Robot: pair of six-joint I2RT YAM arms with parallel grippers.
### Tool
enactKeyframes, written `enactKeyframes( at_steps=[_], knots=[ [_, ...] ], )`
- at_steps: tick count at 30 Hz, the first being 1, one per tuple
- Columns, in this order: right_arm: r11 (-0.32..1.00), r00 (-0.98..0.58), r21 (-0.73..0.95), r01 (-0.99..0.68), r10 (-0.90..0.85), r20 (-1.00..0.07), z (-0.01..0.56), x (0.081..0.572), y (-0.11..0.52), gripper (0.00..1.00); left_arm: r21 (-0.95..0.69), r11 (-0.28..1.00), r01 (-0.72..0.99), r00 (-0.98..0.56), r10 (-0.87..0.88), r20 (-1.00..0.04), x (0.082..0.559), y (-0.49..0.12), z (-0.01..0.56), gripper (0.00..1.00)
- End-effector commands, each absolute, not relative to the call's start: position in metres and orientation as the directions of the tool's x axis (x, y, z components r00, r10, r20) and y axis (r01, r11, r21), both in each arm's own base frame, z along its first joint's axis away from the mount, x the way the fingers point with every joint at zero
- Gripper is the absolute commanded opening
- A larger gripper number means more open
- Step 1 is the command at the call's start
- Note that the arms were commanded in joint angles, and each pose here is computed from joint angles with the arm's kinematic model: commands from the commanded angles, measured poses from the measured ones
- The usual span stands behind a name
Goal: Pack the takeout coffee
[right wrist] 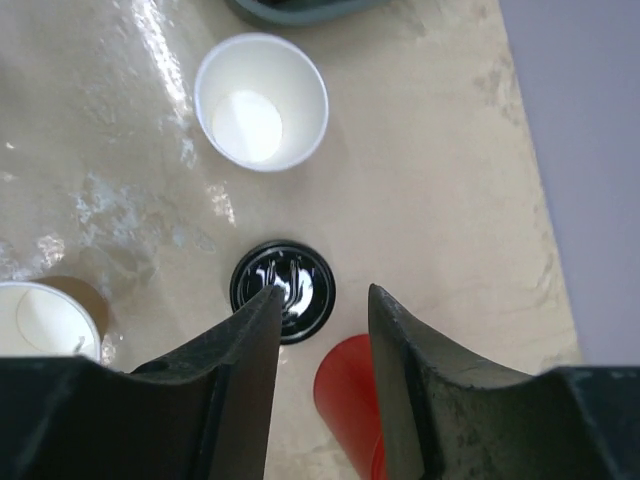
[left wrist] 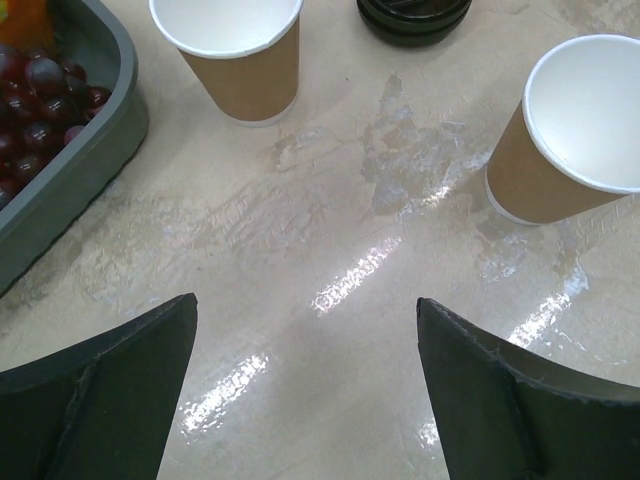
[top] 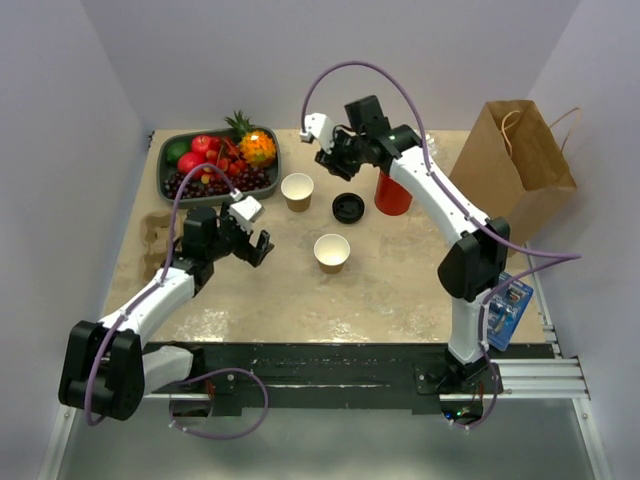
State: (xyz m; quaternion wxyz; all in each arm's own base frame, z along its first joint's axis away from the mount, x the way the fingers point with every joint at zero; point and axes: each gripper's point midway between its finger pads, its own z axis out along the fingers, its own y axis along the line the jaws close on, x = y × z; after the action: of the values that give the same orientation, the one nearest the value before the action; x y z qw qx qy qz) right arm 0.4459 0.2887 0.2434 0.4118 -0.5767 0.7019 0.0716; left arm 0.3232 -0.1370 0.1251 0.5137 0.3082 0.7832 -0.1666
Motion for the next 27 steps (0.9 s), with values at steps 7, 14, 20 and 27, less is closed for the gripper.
enactKeyframes(
  at_steps=[7, 14, 20, 27],
  knots=[
    [0.44, -0.318, -0.113, -0.891, -0.781, -0.537, 0.135, 0.439, 0.267, 0.4, 0.037, 0.746, 0.665, -0.236, 0.257, -0.937, 0.34, -0.148, 0.15, 0.94],
    [0.46, -0.368, -0.08, -0.884, -0.791, -0.489, 0.102, 0.442, 0.266, 0.43, 0.027, 0.749, 0.662, -0.25, 0.255, -0.934, 0.338, -0.148, 0.147, 0.93],
    [0.466, -0.383, -0.069, -0.882, -0.794, -0.472, 0.09, 0.444, 0.268, 0.44, 0.02, 0.754, 0.656, -0.264, 0.255, -0.93, 0.335, -0.146, 0.143, 0.93],
    [0.487, -0.419, -0.053, -0.872, -0.798, -0.434, 0.074, 0.444, 0.264, 0.43, 0.024, 0.757, 0.654, -0.262, 0.256, -0.93, 0.337, -0.146, 0.141, 0.93]
  ],
)
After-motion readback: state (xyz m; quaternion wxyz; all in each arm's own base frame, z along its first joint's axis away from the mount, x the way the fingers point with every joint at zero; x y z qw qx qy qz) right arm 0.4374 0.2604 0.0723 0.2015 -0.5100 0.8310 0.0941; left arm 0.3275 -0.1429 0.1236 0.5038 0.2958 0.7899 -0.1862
